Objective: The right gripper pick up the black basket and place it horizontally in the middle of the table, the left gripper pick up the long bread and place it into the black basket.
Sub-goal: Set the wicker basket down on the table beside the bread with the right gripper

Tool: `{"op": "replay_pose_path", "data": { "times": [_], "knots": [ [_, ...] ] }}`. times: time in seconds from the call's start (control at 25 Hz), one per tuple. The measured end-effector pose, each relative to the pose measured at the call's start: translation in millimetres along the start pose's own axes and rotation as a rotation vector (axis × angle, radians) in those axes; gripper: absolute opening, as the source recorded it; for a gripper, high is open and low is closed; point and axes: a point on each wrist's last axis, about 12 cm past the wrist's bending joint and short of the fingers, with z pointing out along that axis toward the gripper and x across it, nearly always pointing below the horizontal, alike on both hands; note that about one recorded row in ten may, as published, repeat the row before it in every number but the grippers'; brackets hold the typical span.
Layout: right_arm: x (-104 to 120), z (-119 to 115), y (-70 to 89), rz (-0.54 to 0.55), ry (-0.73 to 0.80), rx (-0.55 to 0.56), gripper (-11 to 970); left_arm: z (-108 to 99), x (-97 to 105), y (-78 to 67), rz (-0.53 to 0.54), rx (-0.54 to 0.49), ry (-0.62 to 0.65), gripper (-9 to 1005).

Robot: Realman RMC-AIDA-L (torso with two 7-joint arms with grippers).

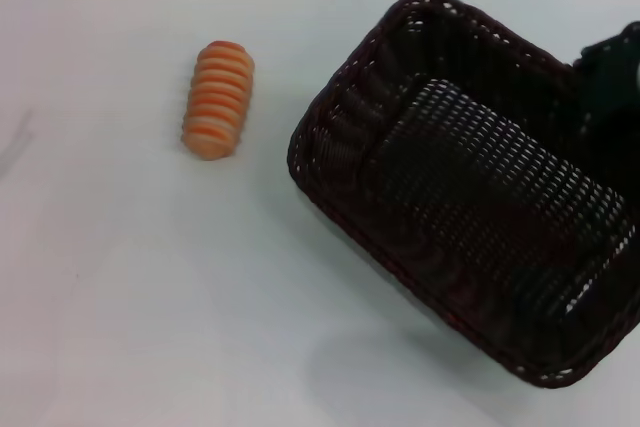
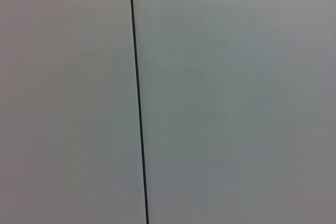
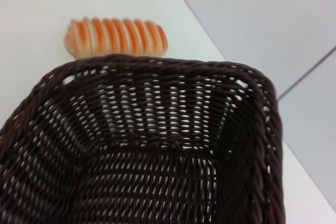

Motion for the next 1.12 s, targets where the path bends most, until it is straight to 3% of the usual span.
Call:
{"op": "replay_pose_path", "data": {
  "times": [0.16, 0.64, 1.12],
  "knots": [
    [2.3, 15.5, -20.4, -0.006, -0.036, -0.100, 223, -5.9, 3.7, -0.2, -0.014, -0.010, 0.015, 842],
    [-22.4, 34.2, -51.3, -0.160, -0.020, -0.261, 188, -5.0, 12.6, -3.9, -0.036, 0.001, 0.030, 842],
    [-53.4, 54.9, -62.4, -0.308, -0.009, -0.370, 171, -3.6, 12.9, -3.3, -0.026, -0.003, 0.025, 842]
  ]
}}
